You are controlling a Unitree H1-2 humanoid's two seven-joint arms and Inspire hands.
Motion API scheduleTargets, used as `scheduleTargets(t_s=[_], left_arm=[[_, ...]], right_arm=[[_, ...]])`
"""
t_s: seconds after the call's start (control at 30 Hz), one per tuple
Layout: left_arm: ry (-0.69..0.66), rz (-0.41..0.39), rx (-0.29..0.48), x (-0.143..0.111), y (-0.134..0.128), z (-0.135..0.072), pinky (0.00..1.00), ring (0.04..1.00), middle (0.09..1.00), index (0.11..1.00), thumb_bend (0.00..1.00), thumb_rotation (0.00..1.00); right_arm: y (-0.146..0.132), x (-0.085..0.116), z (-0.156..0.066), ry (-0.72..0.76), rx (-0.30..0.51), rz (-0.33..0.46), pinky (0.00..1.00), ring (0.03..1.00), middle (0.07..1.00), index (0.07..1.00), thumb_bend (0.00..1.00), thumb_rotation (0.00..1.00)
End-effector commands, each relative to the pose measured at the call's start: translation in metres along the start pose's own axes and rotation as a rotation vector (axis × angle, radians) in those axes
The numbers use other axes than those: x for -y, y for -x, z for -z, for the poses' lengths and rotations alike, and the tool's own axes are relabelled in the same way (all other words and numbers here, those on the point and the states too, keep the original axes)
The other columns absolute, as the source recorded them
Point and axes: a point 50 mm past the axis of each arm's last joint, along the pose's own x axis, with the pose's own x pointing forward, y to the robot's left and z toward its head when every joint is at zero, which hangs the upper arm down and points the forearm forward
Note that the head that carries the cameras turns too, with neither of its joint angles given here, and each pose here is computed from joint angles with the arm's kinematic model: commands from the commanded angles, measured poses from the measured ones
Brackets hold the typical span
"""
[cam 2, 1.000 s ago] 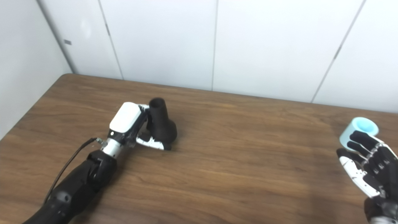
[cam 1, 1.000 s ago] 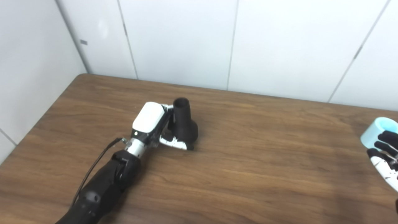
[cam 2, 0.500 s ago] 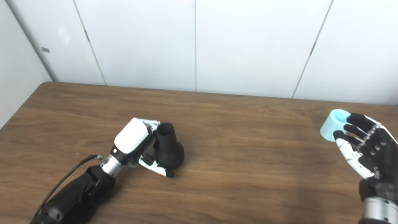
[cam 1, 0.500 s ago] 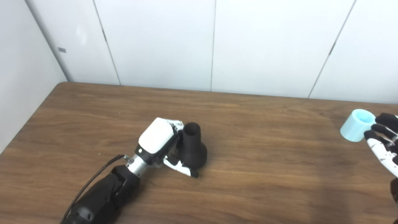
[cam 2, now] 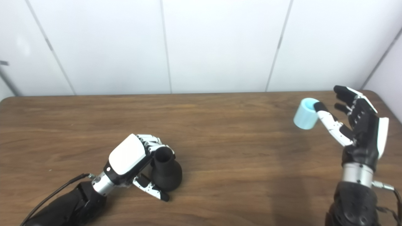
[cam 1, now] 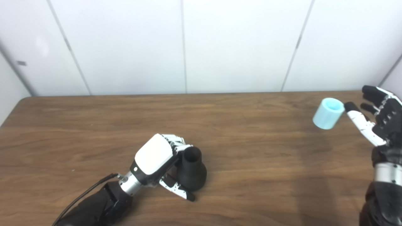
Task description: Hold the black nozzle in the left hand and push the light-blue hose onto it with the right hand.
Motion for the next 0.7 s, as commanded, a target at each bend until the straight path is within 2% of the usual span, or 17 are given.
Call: scheduleTargets(t_s=[0.0, 0.07, 0.13, 0.23, 0.33, 0.43, 0.57, 0.67], left_arm=[[0.234, 0.062, -0.051, 0.069, 0.032, -0.061, 0.43, 0.504, 0.491, 0.475, 0.52, 0.0], [0.237, 0.072, -0.034, 0.071, 0.032, -0.063, 0.43, 0.503, 0.492, 0.472, 0.52, 0.0], [0.237, 0.087, -0.02, 0.072, 0.032, -0.064, 0.43, 0.505, 0.492, 0.473, 0.52, 0.0], [0.246, 0.083, -0.008, 0.073, 0.033, -0.065, 0.43, 0.504, 0.49, 0.477, 0.52, 0.0], [0.253, 0.078, 0.005, 0.075, 0.035, -0.067, 0.43, 0.499, 0.49, 0.476, 0.52, 0.0], [0.251, 0.083, 0.03, 0.078, 0.036, -0.07, 0.43, 0.501, 0.49, 0.477, 0.52, 0.0], [0.279, 0.109, 0.046, 0.079, 0.036, -0.072, 0.44, 0.51, 0.493, 0.473, 0.52, 0.0], [0.28, 0.115, 0.048, 0.081, 0.038, -0.071, 0.44, 0.508, 0.488, 0.479, 0.52, 0.0]], right_arm=[[-0.017, 0.005, -0.015, 0.05, 0.115, 0.036, 0.71, 0.803, 0.789, 0.722, 0.62, 0.33], [-0.021, 0.006, -0.011, 0.096, 0.112, 0.04, 0.69, 0.794, 0.793, 0.74, 0.67, 0.36], [-0.025, 0.005, -0.006, 0.112, 0.108, 0.034, 0.72, 0.816, 0.819, 0.776, 0.72, 0.36], [-0.03, 0.001, 0.002, 0.136, 0.075, 0.023, 0.7, 0.815, 0.838, 0.814, 0.79, 0.36], [-0.036, -0.002, 0.009, 0.175, 0.022, 0.016, 0.76, 0.876, 0.905, 0.899, 0.88, 0.44], [-0.045, -0.002, 0.016, 0.169, -0.018, 0.004, 0.93, 0.97, 0.975, 0.982, 0.97, 0.47], [-0.057, -0.004, 0.027, 0.204, -0.058, -0.016, 0.99, 0.999, 0.999, 1.0, 1.0, 0.52], [-0.064, -0.008, 0.036, 0.198, -0.077, -0.04, 1.0, 1.0, 1.0, 1.0, 1.0, 0.54]])
